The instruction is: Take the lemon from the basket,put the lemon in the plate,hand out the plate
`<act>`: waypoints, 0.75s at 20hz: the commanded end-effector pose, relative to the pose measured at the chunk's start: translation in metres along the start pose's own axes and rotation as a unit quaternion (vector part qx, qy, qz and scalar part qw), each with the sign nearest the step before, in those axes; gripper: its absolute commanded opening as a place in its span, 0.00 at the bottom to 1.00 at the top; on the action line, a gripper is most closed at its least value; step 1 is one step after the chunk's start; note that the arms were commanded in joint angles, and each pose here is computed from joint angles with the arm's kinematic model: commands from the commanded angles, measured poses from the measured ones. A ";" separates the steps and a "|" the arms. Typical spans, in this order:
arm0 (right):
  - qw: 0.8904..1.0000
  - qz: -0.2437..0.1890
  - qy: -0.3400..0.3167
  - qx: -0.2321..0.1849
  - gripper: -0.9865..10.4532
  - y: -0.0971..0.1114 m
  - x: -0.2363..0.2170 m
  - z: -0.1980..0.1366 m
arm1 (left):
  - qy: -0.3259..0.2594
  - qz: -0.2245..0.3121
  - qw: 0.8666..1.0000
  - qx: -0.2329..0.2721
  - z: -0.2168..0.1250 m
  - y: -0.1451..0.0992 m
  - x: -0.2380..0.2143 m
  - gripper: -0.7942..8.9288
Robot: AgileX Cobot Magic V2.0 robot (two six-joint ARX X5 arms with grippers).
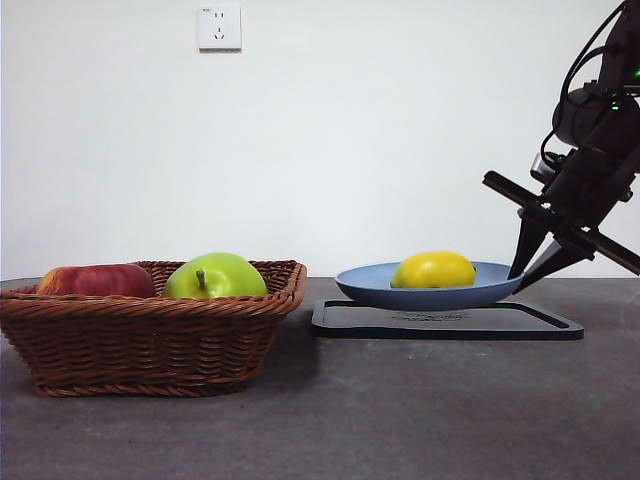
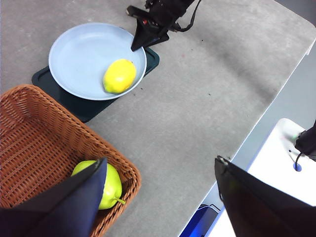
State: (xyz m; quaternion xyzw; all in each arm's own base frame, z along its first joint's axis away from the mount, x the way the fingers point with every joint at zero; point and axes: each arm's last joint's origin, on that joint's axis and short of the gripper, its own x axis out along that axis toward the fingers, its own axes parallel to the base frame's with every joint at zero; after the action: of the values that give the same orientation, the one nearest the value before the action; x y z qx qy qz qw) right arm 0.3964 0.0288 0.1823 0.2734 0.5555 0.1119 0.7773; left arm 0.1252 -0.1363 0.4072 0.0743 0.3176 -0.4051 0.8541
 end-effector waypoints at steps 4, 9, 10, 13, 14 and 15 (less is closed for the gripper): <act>1.000 -0.021 0.000 0.004 0.11 -0.006 0.013 0.005 | -0.012 -0.002 1.000 0.005 0.006 -0.002 -0.002 0.47; 0.999 -0.033 -0.001 -0.013 0.26 -0.007 0.013 0.005 | -0.012 -0.002 1.000 0.004 0.006 -0.002 -0.002 0.47; 0.999 -0.032 -0.001 -0.019 0.29 -0.007 0.012 0.005 | -0.012 -0.002 1.000 0.004 0.006 -0.002 -0.002 0.47; 0.999 -0.018 -0.007 -0.035 0.29 -0.001 -0.002 0.005 | -0.014 0.014 1.000 0.005 0.006 -0.001 -0.002 0.47; 0.999 -0.009 -0.014 -0.043 0.29 0.003 -0.011 0.005 | -0.015 0.033 0.999 0.007 0.006 0.000 -0.002 0.47; 0.998 0.000 -0.021 -0.054 0.29 0.008 -0.024 0.004 | -0.016 0.048 0.999 0.008 0.006 0.001 -0.002 0.47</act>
State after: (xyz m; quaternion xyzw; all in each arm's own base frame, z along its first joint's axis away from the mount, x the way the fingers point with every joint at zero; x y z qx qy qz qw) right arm 0.3887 0.0233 0.1991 0.2429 0.5476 0.1219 0.7914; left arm 0.1275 -0.1345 0.4071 0.0882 0.3099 -0.3630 0.8743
